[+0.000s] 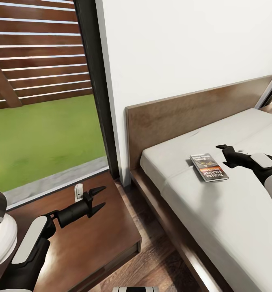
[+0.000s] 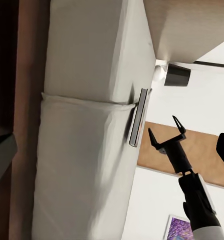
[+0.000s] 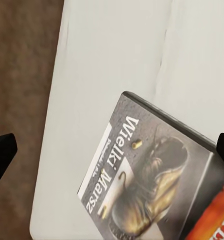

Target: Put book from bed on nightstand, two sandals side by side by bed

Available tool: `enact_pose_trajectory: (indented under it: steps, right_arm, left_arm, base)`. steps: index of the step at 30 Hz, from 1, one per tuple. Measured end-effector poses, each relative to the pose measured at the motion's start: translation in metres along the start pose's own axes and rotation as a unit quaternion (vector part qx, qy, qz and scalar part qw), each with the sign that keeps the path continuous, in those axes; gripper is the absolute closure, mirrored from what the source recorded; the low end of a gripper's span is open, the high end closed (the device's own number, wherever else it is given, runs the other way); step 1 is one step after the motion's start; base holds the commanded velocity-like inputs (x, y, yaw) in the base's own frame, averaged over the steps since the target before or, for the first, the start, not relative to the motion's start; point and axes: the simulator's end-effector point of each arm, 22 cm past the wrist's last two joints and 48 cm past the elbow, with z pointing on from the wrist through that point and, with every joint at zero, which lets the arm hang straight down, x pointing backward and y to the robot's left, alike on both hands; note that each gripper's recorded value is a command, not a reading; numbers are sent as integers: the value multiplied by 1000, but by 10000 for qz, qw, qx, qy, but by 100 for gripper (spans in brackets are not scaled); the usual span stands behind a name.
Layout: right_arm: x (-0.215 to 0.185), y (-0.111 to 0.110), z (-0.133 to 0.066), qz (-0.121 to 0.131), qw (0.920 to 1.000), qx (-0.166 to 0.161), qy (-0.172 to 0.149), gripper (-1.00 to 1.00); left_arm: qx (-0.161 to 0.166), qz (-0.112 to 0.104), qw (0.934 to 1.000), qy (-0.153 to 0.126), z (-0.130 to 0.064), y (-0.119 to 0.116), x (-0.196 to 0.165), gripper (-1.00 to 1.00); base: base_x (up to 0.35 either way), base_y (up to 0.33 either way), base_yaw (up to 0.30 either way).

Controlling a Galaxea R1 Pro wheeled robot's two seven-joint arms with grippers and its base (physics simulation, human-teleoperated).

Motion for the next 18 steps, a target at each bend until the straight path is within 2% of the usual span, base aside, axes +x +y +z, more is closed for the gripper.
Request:
enact_pose_trajectory:
  steps: [18]
  right_arm:
    - [1,-5,0,-196,9997,113,-10,-100]
  left_arm:
    - [-6,0,10000,-2,0,0,0,-100]
  base:
    - [0,0,0]
